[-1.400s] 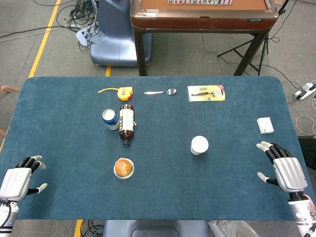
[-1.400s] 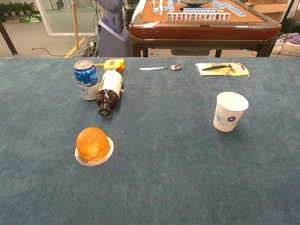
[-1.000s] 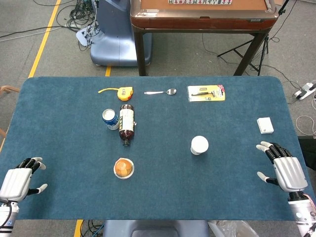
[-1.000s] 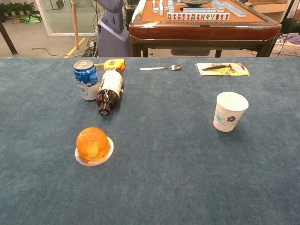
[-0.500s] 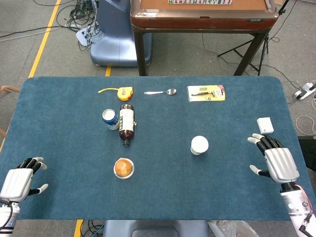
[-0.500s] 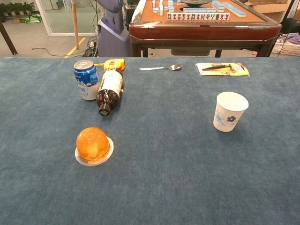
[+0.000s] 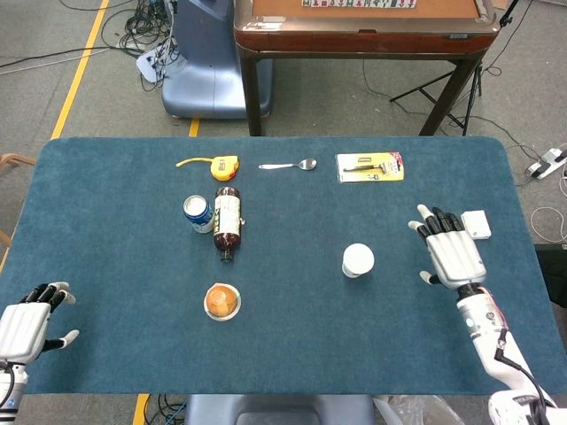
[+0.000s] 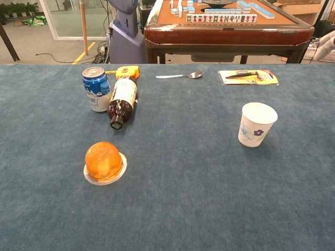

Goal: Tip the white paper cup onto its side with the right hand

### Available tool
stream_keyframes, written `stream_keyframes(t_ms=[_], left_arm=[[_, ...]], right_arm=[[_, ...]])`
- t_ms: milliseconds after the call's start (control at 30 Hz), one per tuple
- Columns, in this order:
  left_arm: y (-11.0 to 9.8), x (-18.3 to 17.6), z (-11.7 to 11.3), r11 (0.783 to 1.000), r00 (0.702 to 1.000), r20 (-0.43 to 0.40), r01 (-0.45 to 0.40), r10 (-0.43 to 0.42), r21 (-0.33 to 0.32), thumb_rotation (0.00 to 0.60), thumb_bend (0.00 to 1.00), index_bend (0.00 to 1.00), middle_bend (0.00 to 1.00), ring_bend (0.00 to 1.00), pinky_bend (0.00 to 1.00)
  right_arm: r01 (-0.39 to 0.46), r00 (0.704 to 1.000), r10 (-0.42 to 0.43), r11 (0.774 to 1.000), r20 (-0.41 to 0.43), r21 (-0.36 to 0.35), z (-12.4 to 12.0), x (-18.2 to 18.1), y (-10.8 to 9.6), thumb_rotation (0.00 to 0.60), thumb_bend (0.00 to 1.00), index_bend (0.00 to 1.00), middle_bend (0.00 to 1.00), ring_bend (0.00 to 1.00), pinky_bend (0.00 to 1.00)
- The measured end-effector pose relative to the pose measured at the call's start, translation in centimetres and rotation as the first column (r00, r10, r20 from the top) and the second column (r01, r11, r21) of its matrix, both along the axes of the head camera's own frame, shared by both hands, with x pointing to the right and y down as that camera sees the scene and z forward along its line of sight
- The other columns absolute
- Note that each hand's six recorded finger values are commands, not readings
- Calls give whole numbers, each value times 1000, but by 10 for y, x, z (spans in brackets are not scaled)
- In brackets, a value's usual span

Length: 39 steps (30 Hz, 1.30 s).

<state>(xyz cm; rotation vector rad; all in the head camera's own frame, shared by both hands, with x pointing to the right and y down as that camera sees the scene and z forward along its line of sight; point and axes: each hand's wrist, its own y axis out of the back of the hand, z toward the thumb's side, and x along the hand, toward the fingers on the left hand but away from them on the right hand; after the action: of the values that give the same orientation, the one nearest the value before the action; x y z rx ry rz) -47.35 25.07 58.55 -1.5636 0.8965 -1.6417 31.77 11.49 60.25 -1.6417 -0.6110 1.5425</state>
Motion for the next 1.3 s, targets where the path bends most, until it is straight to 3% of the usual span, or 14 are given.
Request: stream_keyframes(t_ms=[267,567,967,1300], left_arm=[[1,-2,-3,1000,1000,8,5,-5,-5,600,87,422,274,213,408],[2,-3,-4,1000,1000,20,10,-9,-15,600,87,421,275,213,408],[2,-4,-5,1000,1000,22,17,-16,-19,600,87,421,283,214,409],[2,-5,-5,1000,1000,21,20,-19,-17,600,87,421,287,214,409]], right_arm=[[55,998,-54,997,20,-63,30,-45,0,600,0,201,4,0,96],[108,994,-109,991,3,-79,45,-64,4,600,0,201,4,0,88],[103,994,-105,988,-15,-114,69,-75,4,600,0,201,4,0,84],[95,995,-91,984,32,-150,79,-87,7,600,0,201,4,0,78]])
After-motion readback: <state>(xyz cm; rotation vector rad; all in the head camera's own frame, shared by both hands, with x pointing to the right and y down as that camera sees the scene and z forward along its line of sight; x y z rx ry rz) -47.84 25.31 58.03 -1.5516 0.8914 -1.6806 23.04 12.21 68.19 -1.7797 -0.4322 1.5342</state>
